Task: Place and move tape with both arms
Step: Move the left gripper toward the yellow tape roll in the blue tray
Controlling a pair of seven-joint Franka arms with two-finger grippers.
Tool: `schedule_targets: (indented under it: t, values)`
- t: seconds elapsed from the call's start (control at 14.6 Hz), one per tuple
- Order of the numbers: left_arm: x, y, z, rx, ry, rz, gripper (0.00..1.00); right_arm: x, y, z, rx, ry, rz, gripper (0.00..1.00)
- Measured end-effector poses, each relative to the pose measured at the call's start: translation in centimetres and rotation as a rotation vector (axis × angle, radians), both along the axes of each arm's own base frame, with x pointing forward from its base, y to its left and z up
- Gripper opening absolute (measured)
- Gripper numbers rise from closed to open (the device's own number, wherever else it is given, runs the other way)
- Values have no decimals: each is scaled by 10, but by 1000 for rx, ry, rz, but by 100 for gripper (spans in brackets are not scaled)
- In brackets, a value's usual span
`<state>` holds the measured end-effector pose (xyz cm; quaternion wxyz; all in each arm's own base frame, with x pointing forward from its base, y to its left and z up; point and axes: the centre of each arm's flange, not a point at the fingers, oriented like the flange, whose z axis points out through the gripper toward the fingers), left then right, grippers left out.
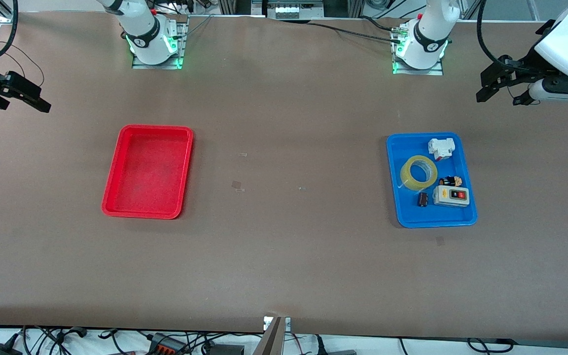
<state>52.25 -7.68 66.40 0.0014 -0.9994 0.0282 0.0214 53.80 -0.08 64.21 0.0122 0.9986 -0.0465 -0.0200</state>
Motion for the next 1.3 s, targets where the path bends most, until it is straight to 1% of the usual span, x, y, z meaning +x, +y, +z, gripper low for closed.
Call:
schedule_targets:
  t: [0.55,0.68,0.89,1.03,1.1,1.16,1.3]
  values:
    - [-1,3,2,0,1,6,100,0,-1,0,0,0,-1,99]
    - [-4,8,0,4,26,15,100,0,-1,0,0,0,-2,99]
    - [-13,10,-10,16,114,15,100,0,-1,0,0,0,-2,99]
    - [-13,14,-29,23,170,26,100,0,-1,0,0,0,-2,99]
    - [-7,23,-44,23,197,43,100,0,-1,0,0,0,-2,99]
    - [3,38,-64,19,211,70,100,0,-1,0,0,0,-2,99]
    - [22,63,-109,9,196,109,100,0,-1,0,0,0,-2,99]
